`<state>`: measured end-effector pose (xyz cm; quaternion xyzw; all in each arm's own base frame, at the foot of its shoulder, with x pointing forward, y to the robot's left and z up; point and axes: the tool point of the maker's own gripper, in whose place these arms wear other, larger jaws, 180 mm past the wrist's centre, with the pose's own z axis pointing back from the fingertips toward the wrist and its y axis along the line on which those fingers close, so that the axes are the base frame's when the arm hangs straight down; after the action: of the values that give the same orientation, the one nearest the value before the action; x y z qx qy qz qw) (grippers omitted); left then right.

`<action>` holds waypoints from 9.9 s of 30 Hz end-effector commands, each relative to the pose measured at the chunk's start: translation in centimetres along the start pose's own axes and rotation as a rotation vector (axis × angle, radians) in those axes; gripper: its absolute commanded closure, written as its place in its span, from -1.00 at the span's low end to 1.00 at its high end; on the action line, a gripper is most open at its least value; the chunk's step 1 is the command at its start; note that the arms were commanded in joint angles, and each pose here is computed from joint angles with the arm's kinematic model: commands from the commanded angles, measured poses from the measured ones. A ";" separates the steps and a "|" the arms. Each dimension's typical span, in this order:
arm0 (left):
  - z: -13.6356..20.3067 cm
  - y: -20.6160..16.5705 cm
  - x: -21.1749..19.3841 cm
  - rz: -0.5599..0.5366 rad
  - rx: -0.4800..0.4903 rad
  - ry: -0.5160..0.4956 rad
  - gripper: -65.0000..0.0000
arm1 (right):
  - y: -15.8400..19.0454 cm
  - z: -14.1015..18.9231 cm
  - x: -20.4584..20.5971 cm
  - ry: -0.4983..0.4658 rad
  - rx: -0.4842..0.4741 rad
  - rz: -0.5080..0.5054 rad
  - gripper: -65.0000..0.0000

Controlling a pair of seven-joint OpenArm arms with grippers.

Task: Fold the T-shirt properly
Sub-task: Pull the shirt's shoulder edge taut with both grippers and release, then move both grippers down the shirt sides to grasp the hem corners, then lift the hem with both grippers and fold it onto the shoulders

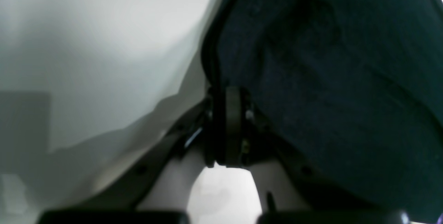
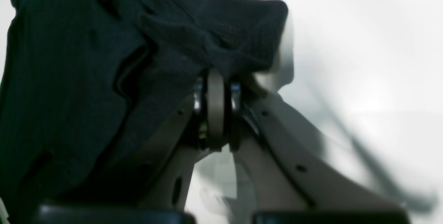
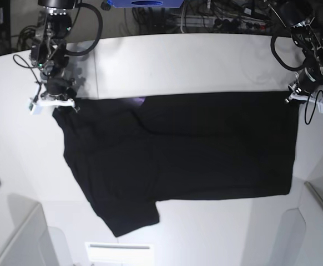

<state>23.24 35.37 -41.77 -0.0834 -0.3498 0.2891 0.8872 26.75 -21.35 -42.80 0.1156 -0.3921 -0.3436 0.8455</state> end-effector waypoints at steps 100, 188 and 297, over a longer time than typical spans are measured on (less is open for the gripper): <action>4.7 1.7 12.4 -0.368 0.234 -0.199 1.00 | 10.8 -2.1 10.2 0.030 0.203 0.146 0.07; -8.5 -2.6 13.6 -0.339 0.175 0.009 -0.75 | 18.3 -14.7 1.6 0.343 0.236 0.655 1.00; 9.6 -1.1 6.8 -0.724 0.074 -0.103 1.00 | 8.1 7.1 1.5 0.193 0.267 0.542 1.00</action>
<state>20.76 37.49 -31.69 0.0826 -0.3745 -0.0171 0.9234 25.48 -15.41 -34.60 0.1553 -0.3465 -0.0422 0.9241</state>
